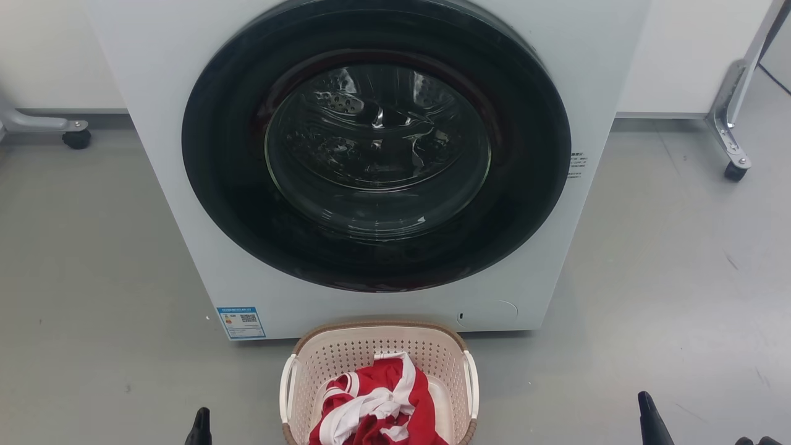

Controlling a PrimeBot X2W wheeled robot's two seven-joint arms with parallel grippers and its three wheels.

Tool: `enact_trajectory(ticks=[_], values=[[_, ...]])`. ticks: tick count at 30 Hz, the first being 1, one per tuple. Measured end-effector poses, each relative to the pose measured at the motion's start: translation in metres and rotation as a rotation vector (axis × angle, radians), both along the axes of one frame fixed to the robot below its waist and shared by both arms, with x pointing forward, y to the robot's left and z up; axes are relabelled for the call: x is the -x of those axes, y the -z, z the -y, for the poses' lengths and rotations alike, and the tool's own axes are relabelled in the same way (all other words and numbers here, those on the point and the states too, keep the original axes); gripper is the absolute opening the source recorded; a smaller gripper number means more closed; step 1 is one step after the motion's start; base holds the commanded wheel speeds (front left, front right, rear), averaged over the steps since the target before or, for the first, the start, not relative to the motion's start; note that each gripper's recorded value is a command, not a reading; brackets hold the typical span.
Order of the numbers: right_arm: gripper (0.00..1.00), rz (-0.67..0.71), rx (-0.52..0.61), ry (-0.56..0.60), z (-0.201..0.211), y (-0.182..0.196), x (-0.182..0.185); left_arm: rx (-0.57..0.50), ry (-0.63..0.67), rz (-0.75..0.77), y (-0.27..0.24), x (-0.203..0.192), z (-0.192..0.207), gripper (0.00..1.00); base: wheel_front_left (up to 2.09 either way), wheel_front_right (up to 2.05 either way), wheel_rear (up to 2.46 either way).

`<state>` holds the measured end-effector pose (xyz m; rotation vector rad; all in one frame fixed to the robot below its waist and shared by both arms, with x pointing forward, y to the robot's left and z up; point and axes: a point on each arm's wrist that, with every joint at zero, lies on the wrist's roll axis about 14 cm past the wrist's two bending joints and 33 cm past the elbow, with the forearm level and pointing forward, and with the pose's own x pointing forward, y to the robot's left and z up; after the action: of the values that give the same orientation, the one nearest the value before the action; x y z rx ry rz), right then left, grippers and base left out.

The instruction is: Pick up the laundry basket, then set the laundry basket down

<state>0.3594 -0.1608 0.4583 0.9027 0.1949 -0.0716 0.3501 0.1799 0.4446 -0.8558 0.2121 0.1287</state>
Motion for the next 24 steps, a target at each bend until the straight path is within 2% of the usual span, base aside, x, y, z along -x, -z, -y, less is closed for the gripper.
enact_trajectory(ticks=[24], values=[[0.0,0.017,-0.341,0.073,0.021,-0.005,-0.01,0.36,-0.042,0.04,-0.011,-0.013,-0.005,0.0,0.0,0.0,0.0]])
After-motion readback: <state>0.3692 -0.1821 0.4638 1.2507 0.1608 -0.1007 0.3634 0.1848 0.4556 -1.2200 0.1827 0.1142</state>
